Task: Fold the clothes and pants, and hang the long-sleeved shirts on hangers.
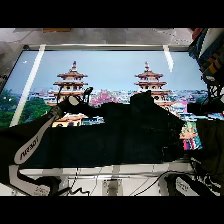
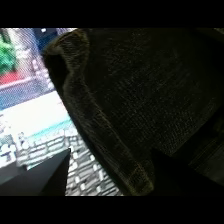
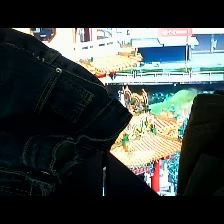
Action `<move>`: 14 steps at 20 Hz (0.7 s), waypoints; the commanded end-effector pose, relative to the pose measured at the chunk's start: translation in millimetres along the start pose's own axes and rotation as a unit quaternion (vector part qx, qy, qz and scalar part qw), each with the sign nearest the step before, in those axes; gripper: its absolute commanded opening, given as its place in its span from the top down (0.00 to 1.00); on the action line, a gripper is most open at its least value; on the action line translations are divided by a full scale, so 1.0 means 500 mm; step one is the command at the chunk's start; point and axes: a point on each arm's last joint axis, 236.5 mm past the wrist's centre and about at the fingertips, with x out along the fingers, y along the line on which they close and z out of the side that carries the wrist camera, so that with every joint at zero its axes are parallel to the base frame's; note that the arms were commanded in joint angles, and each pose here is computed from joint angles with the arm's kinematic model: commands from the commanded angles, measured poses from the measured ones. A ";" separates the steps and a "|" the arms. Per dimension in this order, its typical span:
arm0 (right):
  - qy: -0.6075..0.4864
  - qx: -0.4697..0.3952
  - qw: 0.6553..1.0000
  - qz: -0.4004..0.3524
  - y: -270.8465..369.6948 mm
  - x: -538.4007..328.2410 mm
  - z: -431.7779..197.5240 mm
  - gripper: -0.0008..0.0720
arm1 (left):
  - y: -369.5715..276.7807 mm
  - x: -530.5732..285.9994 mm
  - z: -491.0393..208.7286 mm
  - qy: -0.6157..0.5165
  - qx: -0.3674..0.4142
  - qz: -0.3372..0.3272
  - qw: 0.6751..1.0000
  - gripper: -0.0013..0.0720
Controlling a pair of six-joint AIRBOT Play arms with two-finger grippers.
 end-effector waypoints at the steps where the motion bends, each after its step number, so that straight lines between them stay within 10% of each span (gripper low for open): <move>1: -0.002 0.003 1.000 0.007 0.006 0.000 0.002 0.94 | -0.039 0.019 0.011 -0.017 -0.029 -0.029 0.999 0.35; 4: -0.002 0.003 1.000 0.007 0.007 0.000 0.002 0.94 | -0.024 0.020 0.049 -0.059 -0.030 -0.010 0.998 0.36; 6: -0.002 0.003 1.000 0.007 0.006 0.000 0.002 0.94 | -0.012 0.010 0.090 -0.098 -0.030 0.004 0.995 0.97; 14: -0.016 0.002 1.000 0.002 0.002 0.000 0.016 0.94 | -0.128 -0.188 0.317 -0.236 0.214 0.039 0.947 0.96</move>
